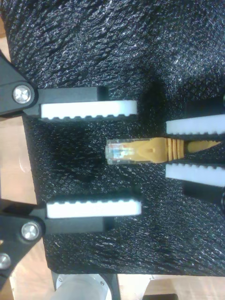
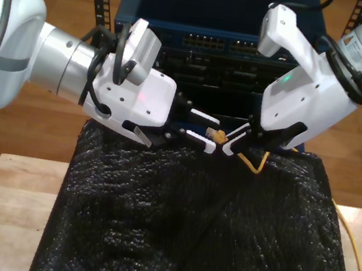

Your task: Grab the cable and plug it in

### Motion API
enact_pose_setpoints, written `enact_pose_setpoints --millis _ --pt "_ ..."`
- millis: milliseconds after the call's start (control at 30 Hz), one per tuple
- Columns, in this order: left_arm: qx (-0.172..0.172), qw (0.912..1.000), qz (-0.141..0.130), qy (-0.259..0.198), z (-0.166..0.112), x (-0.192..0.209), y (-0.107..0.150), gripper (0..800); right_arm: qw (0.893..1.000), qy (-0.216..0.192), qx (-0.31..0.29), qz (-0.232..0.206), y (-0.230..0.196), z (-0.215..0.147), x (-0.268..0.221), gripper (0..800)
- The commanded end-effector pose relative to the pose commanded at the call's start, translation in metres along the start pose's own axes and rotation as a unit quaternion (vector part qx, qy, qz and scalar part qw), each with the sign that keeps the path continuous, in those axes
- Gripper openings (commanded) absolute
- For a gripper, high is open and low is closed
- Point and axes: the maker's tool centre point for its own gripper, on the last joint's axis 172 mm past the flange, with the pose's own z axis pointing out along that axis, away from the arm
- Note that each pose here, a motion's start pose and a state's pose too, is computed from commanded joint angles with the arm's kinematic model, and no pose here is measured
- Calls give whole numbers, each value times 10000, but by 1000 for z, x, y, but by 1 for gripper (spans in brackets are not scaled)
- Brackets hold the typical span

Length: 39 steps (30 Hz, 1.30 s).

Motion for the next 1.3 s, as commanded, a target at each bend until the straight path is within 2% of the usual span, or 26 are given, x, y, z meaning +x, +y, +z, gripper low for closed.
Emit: enact_pose_setpoints --millis 633,967,1100,1167,1200,1267,1300 --pt "12 10000 -48 0 0 -1 -1 202 10000 7 -36 4 3 0 0 7" --pt "24 10000 -55 -4 0 -2 -1 40 10000 7 -39 -2 3 1 1 8" --pt "14 10000 -55 -1 0 -2 0 23 10000 7 -39 -10 3 1 1 24" --pt "14 10000 -55 -1 0 -2 0 14 10000 6 -35 -16 2 1 1 67" --pt "12 10000 -62 -8 0 -3 0 9 10000 2 -23 -30 2 2 1 133" --pt "7 10000 -77 -7 0 -4 0 5 9999 -14 30 -113 -3 5 5 407" --pt "4 10000 -91 2 1 -4 1 5 9999 -20 45 -120 -4 7 5 473"
